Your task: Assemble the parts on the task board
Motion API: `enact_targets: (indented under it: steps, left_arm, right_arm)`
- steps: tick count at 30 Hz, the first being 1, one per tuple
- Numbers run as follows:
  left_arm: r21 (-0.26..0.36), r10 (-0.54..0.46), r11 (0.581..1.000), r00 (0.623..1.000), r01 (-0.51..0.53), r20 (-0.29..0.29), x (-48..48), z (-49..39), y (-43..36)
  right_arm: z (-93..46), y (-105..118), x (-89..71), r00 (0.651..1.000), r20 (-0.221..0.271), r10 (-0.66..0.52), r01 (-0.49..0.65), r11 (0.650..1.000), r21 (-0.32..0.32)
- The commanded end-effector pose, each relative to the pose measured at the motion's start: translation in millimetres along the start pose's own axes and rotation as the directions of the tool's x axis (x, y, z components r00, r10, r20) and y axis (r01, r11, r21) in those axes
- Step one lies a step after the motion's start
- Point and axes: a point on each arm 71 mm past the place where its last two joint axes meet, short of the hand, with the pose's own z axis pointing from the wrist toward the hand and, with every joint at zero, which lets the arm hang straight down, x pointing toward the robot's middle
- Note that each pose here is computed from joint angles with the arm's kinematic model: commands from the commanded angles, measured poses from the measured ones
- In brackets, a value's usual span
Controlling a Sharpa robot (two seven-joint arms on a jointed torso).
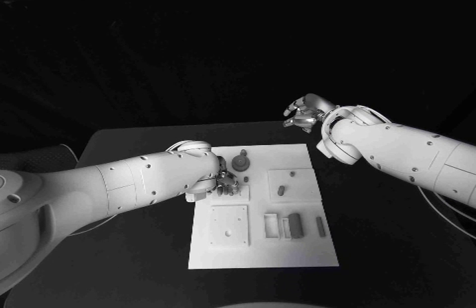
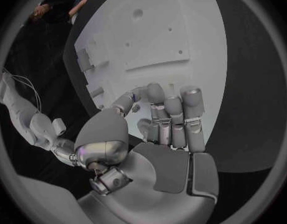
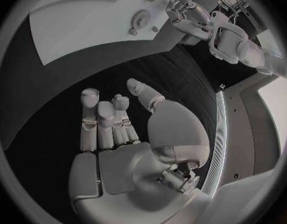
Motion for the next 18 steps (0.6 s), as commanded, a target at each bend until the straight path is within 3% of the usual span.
enact_targets:
  steps: [1,18]
  left_arm:
    - [0.002,0.008,1.0,1.0,-0.008,-0.011,1.3,-0.1,-0.9]
    - [0.003,0.024,1.0,1.0,-0.024,-0.001,0.8,-0.2,-1.3]
  right_arm:
    - [0.0,1.3,1.0,1.0,-0.011,-0.011,0.011,1.0,-0.009]
    - [-0.1,1.7,1.2,1.0,-0.01,-0.011,0.011,1.0,-0.01]
